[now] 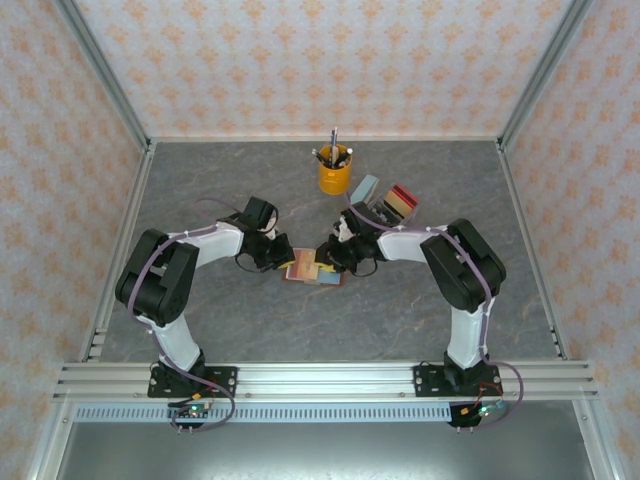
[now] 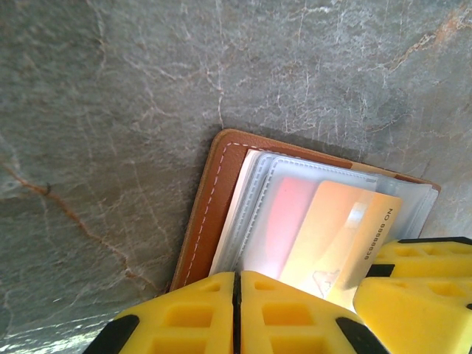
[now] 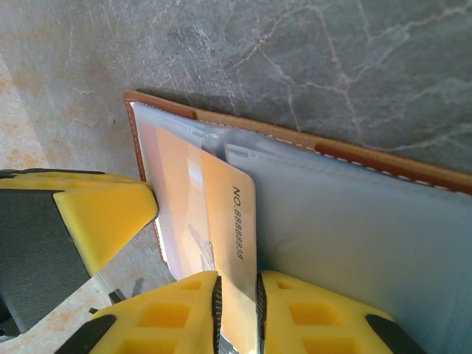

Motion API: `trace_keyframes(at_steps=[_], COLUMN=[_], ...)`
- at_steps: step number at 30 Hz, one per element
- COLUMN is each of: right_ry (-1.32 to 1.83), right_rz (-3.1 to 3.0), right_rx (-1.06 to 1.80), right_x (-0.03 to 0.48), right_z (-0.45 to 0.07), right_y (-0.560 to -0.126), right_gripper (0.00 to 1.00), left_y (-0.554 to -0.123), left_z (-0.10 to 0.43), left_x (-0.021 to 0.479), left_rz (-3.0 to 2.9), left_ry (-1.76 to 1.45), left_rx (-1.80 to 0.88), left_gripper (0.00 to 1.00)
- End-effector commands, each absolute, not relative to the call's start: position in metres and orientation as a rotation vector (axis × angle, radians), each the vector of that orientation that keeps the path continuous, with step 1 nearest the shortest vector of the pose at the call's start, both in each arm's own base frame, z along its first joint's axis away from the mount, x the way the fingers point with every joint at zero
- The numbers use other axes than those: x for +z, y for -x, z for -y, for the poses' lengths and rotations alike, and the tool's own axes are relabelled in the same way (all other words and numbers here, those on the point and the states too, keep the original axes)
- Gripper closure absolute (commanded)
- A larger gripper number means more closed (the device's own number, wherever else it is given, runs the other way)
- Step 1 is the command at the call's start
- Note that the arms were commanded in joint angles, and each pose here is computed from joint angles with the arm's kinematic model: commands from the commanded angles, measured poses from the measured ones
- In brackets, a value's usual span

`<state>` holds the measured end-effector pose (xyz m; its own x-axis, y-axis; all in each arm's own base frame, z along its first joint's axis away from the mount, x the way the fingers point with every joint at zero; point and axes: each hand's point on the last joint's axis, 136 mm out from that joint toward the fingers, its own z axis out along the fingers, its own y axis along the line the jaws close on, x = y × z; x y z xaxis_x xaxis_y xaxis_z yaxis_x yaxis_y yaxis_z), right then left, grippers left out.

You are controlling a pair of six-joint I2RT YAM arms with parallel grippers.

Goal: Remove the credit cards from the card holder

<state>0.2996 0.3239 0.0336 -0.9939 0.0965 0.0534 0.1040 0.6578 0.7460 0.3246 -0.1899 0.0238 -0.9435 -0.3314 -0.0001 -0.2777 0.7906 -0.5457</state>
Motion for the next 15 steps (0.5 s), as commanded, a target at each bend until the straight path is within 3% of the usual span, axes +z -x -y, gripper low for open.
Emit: trace_keyframes(at_steps=[1, 8, 15], right_ry=[0.203, 0.199, 0.183], right_rz=[2.855, 2.863, 2.931], right_rx=[-1.254, -1.229, -1.128], right_x=[0.023, 0.017, 0.016], right_z=[-0.324, -0.324, -0.311], right_y=[-0.305, -0.305, -0.303], right_gripper=[0.78, 0.81, 0.99], left_y=[-0.308, -0.308, -0.310], left_z=[0.176, 0.176, 0.172], left_x=[0.002, 0.001, 0.005], left_rz=[-2.975, -2.982, -2.980], left_ry=[0.545, 0.549, 0.547], left_rx=[-0.741, -0.732, -0.697], left_gripper=[0.89, 0.91, 0.91])
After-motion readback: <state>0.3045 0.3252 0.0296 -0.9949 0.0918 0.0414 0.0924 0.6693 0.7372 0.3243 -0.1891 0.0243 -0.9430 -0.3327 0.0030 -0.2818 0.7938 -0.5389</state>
